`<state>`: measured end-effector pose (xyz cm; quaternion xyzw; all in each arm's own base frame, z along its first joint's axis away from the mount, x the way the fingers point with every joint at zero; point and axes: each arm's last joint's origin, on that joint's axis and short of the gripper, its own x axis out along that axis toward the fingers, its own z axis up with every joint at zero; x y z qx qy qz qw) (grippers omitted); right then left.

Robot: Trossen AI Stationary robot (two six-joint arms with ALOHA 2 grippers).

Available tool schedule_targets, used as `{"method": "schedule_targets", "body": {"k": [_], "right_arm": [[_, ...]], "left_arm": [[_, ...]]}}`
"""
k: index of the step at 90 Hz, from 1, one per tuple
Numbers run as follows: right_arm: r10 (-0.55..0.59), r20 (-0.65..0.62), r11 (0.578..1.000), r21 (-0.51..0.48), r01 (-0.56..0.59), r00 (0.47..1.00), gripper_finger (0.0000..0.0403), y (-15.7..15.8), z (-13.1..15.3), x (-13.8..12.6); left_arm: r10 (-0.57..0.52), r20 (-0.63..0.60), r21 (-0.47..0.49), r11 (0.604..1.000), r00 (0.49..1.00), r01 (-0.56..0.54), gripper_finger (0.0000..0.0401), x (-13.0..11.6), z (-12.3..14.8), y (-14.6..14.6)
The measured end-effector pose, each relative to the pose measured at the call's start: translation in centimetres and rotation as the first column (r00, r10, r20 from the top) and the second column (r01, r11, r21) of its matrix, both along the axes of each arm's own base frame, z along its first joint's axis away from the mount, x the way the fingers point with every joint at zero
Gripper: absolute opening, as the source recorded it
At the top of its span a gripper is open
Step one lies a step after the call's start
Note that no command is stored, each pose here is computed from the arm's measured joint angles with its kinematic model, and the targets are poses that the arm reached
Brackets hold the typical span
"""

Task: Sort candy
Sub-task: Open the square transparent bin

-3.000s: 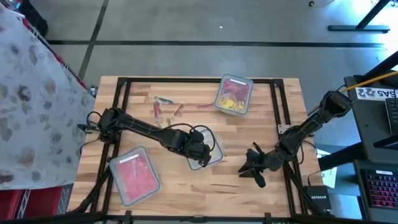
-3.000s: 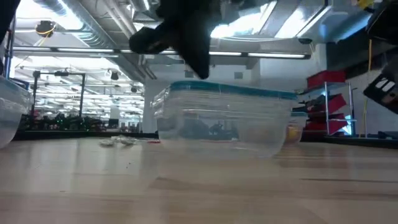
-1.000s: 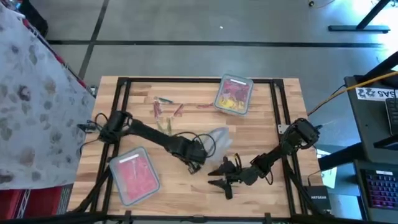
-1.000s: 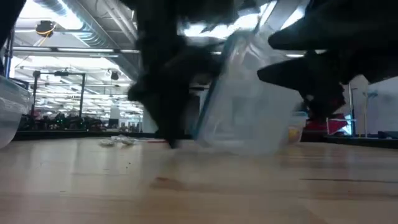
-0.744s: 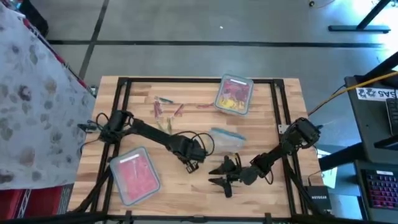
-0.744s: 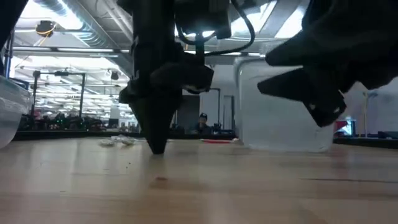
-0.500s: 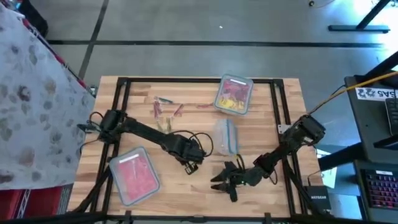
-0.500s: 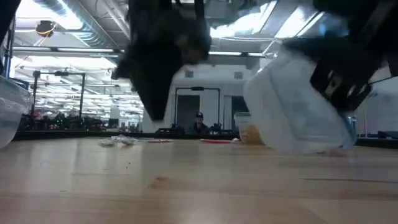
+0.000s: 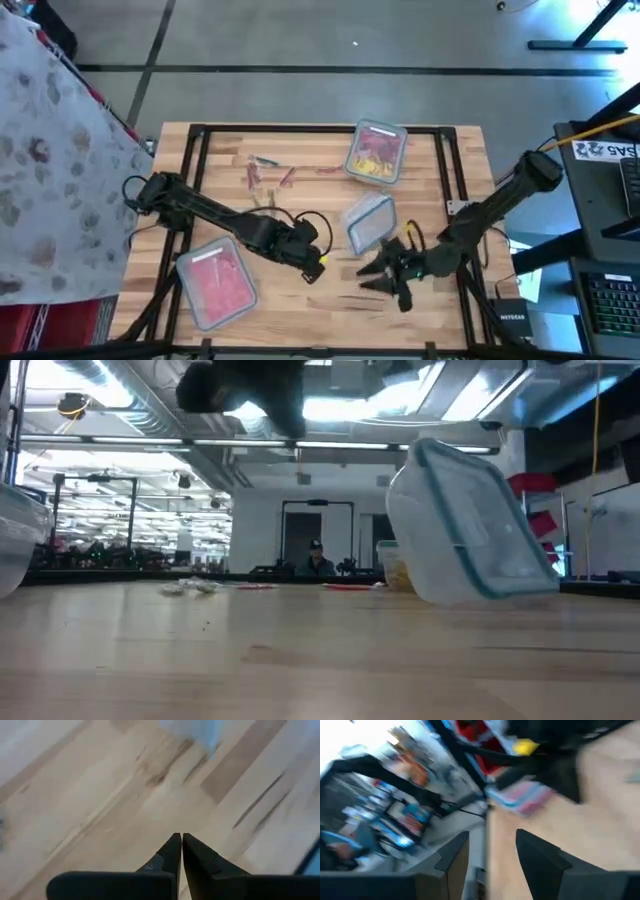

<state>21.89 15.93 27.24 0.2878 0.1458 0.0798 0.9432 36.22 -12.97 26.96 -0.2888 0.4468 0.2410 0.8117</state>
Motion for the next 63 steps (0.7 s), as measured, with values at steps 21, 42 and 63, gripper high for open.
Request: {"method": "schedule_targets", "body": {"k": [21,42,63], "right_arm": [[-0.147,-0.277,0.981,-0.164,0.104,0.95,0.0149,-5.1,3.0,-3.1],[-0.337,-0.441,0.939,-0.217,0.265,0.832,0.0149,-8.9,2.7,-4.5],[-0.457,-0.569,0.888,-0.334,0.316,0.683,0.0149,-11.6,1.4,-5.2]], "left_arm": [[0.061,0.08,0.019,0.998,0.995,-0.063,0.0,0.6,0.2,0.1],[0.144,0.12,0.025,0.989,0.982,-0.148,0.0,0.7,0.3,0.4],[0.226,0.177,0.025,0.972,0.958,-0.233,0.0,0.9,0.4,0.6]]}}
